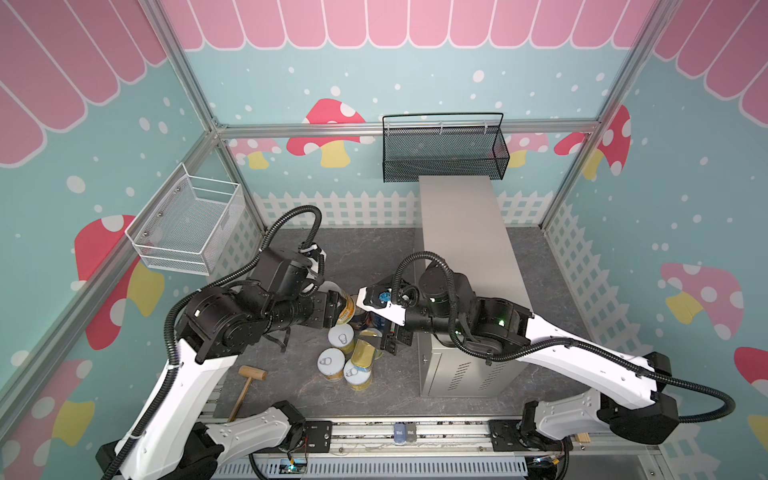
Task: Place and organize the canned foods onto the counter
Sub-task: 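Close the right gripper on the container held up by the left gripper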
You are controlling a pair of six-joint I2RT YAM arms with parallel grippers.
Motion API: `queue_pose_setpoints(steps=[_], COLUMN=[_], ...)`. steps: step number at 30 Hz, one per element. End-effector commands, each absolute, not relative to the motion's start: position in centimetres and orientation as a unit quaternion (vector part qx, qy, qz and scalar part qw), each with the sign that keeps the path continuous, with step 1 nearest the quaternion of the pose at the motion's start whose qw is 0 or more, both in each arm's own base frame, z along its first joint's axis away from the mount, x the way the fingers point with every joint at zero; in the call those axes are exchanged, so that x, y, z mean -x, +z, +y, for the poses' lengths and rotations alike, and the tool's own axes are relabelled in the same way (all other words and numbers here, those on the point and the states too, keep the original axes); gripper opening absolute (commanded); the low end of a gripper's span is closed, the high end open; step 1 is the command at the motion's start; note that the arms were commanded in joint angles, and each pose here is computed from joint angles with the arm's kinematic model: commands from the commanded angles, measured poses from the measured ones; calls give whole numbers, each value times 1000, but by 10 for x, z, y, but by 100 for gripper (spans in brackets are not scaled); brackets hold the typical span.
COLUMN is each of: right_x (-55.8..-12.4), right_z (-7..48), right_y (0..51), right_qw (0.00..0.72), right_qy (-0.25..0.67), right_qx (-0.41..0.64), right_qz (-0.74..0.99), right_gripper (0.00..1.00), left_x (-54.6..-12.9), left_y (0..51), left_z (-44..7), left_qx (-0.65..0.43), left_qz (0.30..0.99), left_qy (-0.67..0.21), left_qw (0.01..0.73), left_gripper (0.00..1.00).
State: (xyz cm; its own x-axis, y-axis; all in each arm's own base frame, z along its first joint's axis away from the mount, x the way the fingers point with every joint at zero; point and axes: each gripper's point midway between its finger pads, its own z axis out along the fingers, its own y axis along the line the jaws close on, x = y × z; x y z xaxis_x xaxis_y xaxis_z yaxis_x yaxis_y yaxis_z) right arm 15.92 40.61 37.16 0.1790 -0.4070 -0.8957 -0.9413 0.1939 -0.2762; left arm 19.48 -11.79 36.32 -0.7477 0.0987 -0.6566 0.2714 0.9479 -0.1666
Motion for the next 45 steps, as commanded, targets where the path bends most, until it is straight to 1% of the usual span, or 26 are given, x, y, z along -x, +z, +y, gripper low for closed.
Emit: queue_pose_setpoints(steps=[1, 8, 13, 16, 19, 23, 30, 33, 39, 43, 45], right_x=[-164, -173, -184, -185, -184, -182, -175, -170, -160, -157, -156], right_z=[422, 444, 457, 462, 464, 460, 457, 457, 451, 447, 446], right_y=[378, 365, 364, 366, 371, 378, 382, 385, 395, 398, 400], right_qw=[524, 514, 523, 526, 533, 545, 551, 554, 559, 558, 558], right_qy=[279, 285, 285, 292, 302, 309, 318, 328, 347, 353, 356], right_qx=[560, 555, 538, 532, 527, 521, 529, 531, 534, 533, 532], right_qz=[578, 589, 597, 595, 589, 579, 562, 551, 531, 528, 527], right_gripper=[99, 99, 99, 97, 96, 99, 99, 96, 81, 70, 68], left_x=[-188, -173, -164, -161, -159, -160, -160, -160, -161, -161, -161], left_y=[392, 405, 413, 416, 418, 417, 421, 422, 425, 429, 429], left_z=[-120, -127, -129, -128, -127, -127, -130, -133, -137, -139, -140], left_qx=[-119, -142, -157, -160, -163, -164, -164, -165, -166, -167, -167], left_qz=[904, 892, 884, 881, 879, 880, 878, 877, 874, 871, 870], left_qy=[-159, -198, -216, -219, -222, -217, -226, -233, -243, -250, -251], left_qw=[378, 381, 384, 386, 389, 389, 388, 387, 387, 390, 391], left_gripper=[0, 0, 0, 0, 0, 0, 0, 0, 0, 0, 0])
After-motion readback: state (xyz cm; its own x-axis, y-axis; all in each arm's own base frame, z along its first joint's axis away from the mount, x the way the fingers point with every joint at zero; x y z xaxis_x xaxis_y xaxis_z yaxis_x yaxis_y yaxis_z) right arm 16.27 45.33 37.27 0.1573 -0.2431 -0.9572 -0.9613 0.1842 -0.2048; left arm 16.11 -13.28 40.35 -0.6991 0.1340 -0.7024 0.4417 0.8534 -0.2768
